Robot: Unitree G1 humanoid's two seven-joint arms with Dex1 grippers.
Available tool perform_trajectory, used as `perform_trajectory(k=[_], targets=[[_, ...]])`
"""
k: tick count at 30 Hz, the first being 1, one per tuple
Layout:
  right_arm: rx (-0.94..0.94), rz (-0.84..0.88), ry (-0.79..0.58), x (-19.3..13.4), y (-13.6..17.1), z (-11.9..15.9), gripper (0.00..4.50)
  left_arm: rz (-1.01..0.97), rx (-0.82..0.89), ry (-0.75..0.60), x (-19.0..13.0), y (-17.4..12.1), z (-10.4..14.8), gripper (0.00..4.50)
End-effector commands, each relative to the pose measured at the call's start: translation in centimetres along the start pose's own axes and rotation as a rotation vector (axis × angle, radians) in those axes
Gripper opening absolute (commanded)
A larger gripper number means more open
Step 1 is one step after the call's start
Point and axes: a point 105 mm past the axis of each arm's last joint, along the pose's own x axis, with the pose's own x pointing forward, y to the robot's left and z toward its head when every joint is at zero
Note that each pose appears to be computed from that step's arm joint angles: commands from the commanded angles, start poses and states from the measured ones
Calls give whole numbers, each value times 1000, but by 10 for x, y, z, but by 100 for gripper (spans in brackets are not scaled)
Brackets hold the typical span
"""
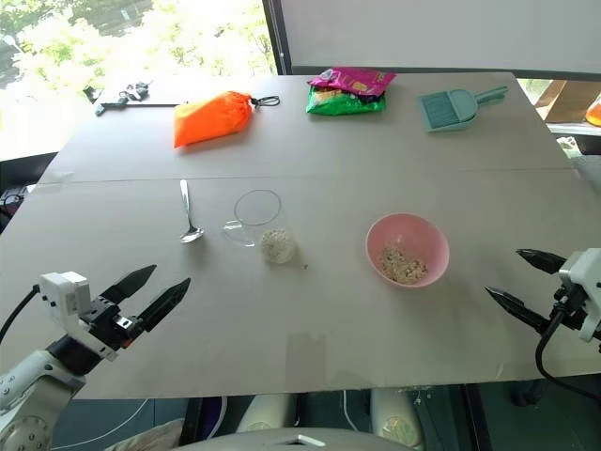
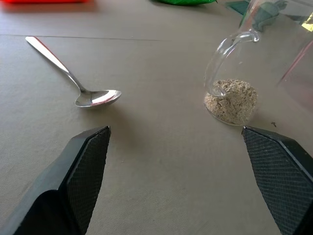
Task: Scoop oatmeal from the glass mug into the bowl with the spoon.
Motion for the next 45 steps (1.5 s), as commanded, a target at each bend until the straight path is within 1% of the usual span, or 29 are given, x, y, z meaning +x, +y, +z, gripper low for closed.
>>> perform_trajectory(k=[1,3,5,9,13,15,19,23,25,27,29,32,36,39,40,42,45], targets=[[-80,-71,-26,-3,-8,7,450,1,11,-27,1,3,11,444],[-97,-131,-70,2,-13,10,450,7,-20,-54,7,4,16,444],[-97,-115,-124,7,-12,17,450,12,-32,-66,10,4,19,444],[-67,39,-270,20,-2,45,450,51,-68,-122,19,12,33,444],[-124,228,-423,27,15,85,450,117,-77,-178,26,27,52,444],[-127,295,-487,27,20,105,450,158,-84,-205,28,37,62,444],[-152,416,-551,28,29,130,450,187,-100,-210,33,48,74,444],[-164,479,-561,27,23,136,450,175,-102,-176,48,42,82,444],[-155,483,-595,27,19,144,450,179,-112,-158,53,42,85,444],[-149,498,-626,26,18,154,450,190,-107,-113,56,40,87,444],[-139,520,-651,26,17,163,450,211,-96,-32,61,40,84,444],[-131,536,-657,28,15,165,450,219,-117,10,68,39,82,444],[-121,541,-645,25,12,165,450,350,-109,89,79,46,74,444],[-130,531,-625,23,8,162,450,410,-64,98,89,46,79,444],[-135,521,-621,24,6,159,450,452,-77,94,92,49,78,444],[-138,503,-619,26,2,158,450,544,-83,119,97,57,73,444],[-129,513,-611,23,1,157,450,626,-88,169,107,63,65,444]])
